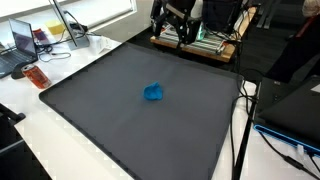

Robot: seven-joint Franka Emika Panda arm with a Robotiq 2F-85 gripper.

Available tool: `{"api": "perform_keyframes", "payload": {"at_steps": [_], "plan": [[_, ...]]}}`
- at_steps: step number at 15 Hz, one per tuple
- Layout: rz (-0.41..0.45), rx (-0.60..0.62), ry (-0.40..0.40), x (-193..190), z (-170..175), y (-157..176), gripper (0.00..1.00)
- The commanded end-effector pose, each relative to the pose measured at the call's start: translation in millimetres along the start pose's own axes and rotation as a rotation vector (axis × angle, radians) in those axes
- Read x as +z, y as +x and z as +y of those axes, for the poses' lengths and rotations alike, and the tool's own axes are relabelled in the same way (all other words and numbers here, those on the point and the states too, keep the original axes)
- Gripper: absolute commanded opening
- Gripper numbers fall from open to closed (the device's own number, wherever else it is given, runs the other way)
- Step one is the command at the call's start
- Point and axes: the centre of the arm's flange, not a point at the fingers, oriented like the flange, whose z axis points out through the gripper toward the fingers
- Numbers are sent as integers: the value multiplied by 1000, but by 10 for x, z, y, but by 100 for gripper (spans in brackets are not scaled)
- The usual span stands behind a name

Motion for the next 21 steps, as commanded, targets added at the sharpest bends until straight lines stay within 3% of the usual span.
{"api": "perform_keyframes", "payload": {"at_steps": [1,6,12,17,21], "plan": [[-39,-23,-54,-13,-367,281,100],[-39,-58,-109,169,-746,463,100],[-110,-64,-181,518,-1077,724,100],[-178,-41,-245,777,-1189,979,100],[-217,-52,-250,936,-1167,1146,100]]}}
